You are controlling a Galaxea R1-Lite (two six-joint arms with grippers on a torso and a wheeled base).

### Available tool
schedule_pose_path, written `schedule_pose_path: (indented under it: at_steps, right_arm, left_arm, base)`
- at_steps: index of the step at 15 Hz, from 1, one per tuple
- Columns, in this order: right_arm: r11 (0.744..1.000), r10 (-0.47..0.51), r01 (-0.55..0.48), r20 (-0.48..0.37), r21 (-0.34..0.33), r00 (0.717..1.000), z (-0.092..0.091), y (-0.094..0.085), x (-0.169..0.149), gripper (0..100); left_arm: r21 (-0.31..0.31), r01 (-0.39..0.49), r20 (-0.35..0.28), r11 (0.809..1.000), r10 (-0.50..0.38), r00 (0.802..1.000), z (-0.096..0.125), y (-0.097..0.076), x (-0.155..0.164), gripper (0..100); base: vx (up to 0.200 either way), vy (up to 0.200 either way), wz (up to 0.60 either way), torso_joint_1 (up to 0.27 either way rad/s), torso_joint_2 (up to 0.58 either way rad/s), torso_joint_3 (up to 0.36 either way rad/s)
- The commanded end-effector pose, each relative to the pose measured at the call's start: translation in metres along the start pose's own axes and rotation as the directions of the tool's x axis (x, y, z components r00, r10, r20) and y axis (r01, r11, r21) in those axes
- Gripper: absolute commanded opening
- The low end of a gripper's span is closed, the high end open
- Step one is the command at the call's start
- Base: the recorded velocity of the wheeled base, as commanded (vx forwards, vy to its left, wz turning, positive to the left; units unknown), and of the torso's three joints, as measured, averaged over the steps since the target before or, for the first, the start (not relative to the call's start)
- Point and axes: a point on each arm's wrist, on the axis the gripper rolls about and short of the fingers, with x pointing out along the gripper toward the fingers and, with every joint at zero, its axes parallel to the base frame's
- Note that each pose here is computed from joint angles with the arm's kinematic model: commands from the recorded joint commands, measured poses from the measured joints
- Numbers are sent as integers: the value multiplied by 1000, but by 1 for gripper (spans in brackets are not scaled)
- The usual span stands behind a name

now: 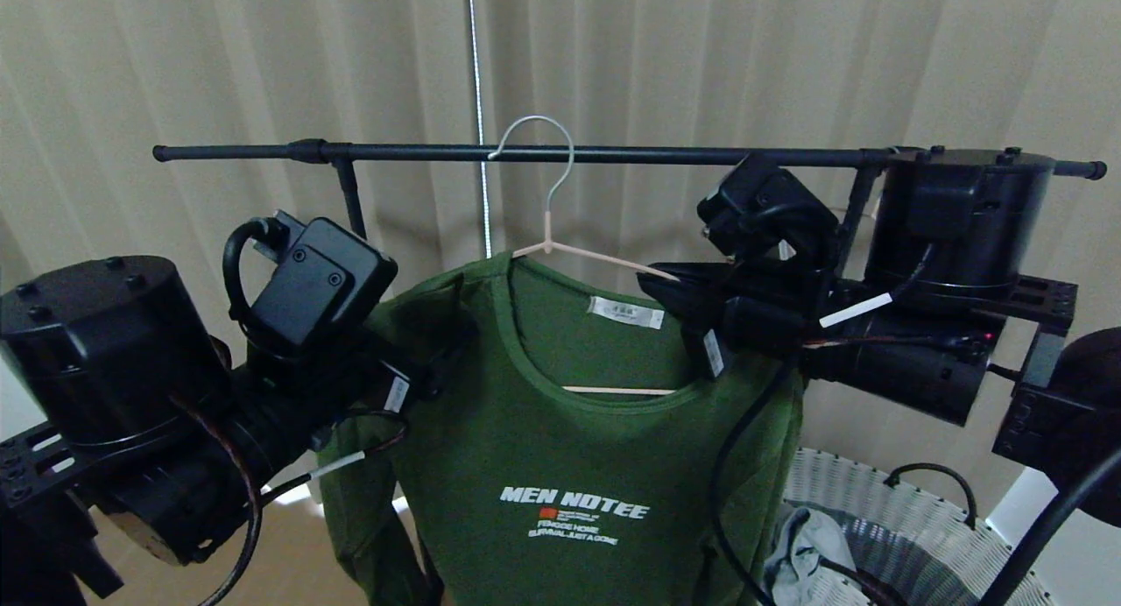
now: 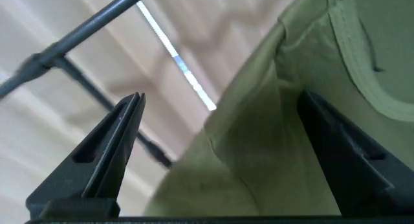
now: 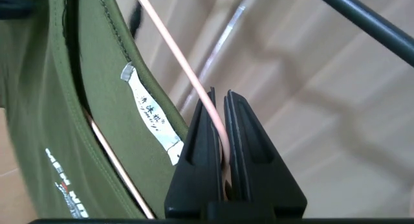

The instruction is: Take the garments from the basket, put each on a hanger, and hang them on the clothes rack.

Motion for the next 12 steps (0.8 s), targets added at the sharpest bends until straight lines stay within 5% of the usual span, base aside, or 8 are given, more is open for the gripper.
schedule_pose_path:
  at_steps: [1, 7, 12]
  right_arm:
    - [999, -32, 32, 9, 5, 999, 1, -10, -12, 0]
    - [993, -115, 115, 8, 16, 993, -1, -33, -30, 0]
    - [987, -160, 159, 56, 23, 985, 0, -37, -77, 0]
  left_arm:
    - [-35, 31, 32, 999, -30, 999, 5, -3, -5, 100]
    - [-97, 43, 33, 994, -40, 999, 4, -3, -12, 100]
    - [-168, -12, -49, 986, 4, 999, -25, 10, -45, 100]
  base:
    - [0, 0, 0, 0, 0, 0]
    - [0, 0, 0, 0, 0, 0]
    - [0, 0, 0, 0, 0, 0]
